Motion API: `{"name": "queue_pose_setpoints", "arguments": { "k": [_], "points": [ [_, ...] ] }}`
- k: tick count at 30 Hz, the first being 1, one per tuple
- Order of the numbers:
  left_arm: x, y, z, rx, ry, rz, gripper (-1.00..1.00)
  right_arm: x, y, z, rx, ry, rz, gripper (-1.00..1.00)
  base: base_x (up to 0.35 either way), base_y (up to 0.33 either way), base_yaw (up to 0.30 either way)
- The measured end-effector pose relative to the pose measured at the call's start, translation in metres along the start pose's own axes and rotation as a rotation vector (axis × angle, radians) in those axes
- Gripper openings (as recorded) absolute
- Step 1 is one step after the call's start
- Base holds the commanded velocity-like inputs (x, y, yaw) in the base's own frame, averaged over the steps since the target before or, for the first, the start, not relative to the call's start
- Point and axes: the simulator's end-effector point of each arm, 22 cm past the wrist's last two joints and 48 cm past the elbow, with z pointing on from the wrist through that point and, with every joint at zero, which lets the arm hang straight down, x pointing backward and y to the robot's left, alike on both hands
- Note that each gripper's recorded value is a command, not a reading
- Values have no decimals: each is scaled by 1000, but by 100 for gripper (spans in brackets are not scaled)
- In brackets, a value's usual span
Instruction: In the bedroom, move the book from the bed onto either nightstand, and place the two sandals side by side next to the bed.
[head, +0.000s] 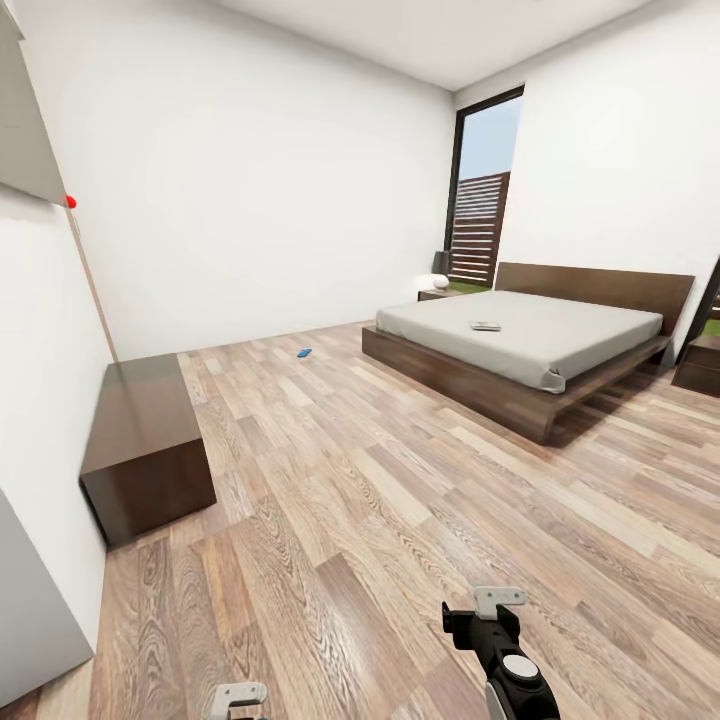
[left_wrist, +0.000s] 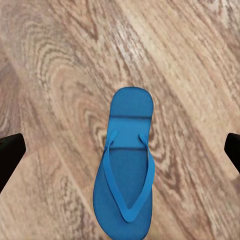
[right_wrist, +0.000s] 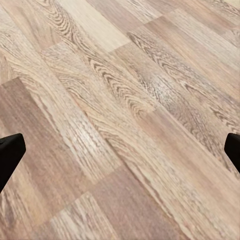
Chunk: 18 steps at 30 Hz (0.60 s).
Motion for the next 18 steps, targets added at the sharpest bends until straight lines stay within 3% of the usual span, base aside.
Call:
{"name": "queue_pose_setpoints", "arguments": {
  "k": [18],
  "points": [
    [-1,0,0,2,-2,0,100,5,0,1,0,10,-2,100,0,0,0]
  ]
}}
